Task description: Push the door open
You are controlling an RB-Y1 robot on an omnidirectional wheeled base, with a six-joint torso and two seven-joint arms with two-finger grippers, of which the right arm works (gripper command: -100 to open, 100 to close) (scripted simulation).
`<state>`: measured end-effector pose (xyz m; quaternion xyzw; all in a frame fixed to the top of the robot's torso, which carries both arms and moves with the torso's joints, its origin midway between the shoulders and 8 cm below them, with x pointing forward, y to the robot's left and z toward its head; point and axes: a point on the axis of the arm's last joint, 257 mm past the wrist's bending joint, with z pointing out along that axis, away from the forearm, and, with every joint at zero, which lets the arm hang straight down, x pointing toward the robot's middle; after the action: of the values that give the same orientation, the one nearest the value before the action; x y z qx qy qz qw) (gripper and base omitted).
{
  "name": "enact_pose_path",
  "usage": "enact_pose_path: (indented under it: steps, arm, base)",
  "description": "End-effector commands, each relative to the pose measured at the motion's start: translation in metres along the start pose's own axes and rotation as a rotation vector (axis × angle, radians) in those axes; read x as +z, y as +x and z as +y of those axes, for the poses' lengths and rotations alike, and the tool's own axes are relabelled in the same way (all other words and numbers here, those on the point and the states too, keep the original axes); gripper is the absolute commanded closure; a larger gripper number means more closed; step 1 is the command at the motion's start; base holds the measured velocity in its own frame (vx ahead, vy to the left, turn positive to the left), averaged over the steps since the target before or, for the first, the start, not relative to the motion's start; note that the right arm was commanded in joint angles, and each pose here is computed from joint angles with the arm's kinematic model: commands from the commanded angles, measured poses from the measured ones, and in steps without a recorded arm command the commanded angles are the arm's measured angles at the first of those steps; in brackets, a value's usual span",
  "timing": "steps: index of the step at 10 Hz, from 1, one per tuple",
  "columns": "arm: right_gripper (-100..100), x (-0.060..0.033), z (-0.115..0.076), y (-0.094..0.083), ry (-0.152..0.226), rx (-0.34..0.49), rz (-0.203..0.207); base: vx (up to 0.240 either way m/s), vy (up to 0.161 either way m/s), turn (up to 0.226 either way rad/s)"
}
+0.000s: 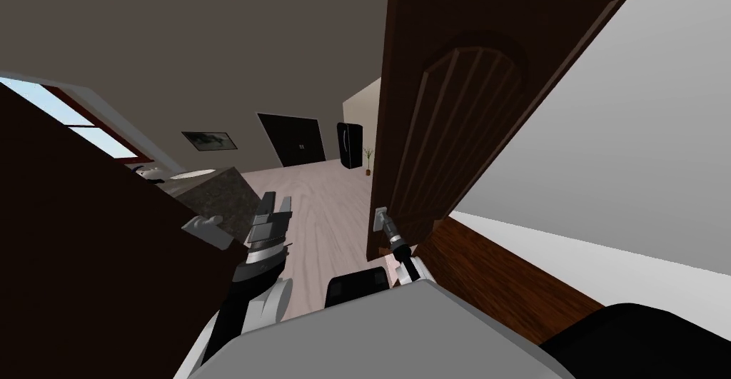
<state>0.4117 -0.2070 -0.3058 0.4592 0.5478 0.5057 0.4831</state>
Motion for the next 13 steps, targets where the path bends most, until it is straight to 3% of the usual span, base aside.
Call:
enact_pose_path:
  steps: [1, 11, 12, 13]
  arm:
    - [100, 0.0021, 0.002, -0.018, -0.007, -0.016, -0.026]
    - [100, 0.0098, 0.004, -0.079, -0.005, -0.024, -0.143]
    - [-100, 0.0062, 0.003, -0.073, -0.005, -0.013, -0.128]
    - [-100, 0.0055, 0.004, -0.072, -0.006, -0.009, -0.127]
  base:
    - [0.220, 0.092, -0.064]
    - [0.156, 0.087, -0.084]
    - [-0.071, 0.084, -0.052]
    - [-0.218, 0.058, -0.018]
